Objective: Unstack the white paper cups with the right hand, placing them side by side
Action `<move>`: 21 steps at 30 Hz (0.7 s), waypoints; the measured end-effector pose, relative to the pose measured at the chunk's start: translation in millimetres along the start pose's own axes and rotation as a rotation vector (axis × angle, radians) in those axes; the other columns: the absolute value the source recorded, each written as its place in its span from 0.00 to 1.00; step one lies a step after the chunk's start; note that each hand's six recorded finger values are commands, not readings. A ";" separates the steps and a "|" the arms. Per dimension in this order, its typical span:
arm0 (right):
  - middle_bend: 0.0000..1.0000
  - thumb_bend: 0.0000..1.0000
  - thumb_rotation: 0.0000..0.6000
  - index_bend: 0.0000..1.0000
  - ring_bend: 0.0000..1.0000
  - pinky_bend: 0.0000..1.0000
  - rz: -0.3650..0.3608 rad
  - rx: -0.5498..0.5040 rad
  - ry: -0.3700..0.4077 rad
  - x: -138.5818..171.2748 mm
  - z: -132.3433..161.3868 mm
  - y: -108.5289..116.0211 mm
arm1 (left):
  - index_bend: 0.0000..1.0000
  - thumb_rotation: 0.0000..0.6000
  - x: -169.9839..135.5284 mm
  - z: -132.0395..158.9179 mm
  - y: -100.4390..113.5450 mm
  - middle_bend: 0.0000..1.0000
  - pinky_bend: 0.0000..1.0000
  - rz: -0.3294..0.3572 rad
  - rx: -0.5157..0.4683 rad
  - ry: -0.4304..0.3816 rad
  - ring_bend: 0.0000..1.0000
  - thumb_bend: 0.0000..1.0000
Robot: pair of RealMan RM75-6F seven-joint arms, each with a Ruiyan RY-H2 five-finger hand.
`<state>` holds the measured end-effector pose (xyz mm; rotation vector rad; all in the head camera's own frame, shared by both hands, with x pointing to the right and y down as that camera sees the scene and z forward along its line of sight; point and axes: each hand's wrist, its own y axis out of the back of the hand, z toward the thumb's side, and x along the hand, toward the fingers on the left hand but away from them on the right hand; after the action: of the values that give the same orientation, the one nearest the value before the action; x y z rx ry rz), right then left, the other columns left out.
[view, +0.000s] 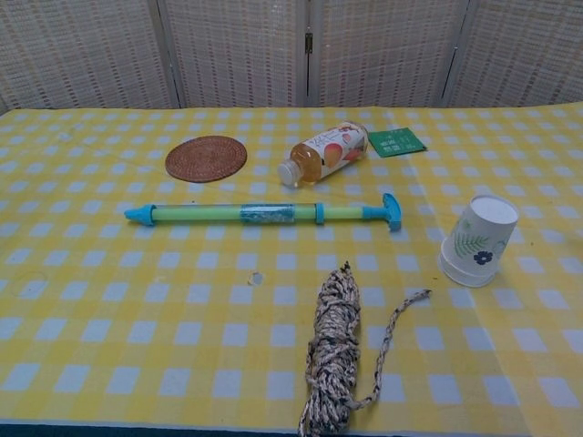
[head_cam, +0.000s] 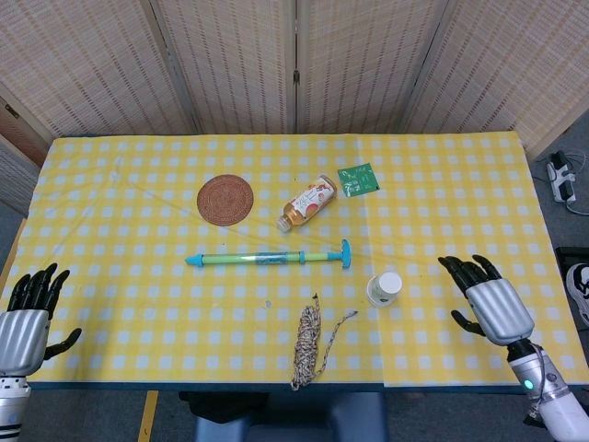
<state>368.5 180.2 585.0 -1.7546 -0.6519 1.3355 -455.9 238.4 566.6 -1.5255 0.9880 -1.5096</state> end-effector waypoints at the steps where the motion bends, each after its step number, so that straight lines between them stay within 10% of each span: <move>1: 0.16 0.31 1.00 0.13 0.20 0.12 0.011 0.009 0.008 -4.3 2.9 -0.6 | 0.03 1.00 -0.1 0.1 0.2 0.00 0.08 0.000 0.000 -0.001 0.01 0.25; 21: 0.15 0.35 1.00 0.19 0.19 0.13 0.193 0.066 0.167 -81.9 68.5 -31.7 | 0.03 1.00 -0.4 -2.5 -5.9 0.00 0.08 -0.028 0.004 0.008 0.01 0.25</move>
<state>280.9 152.3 647.8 -1.8885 -0.3498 1.3045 -458.3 241.1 571.8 -1.5373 0.9709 -1.5374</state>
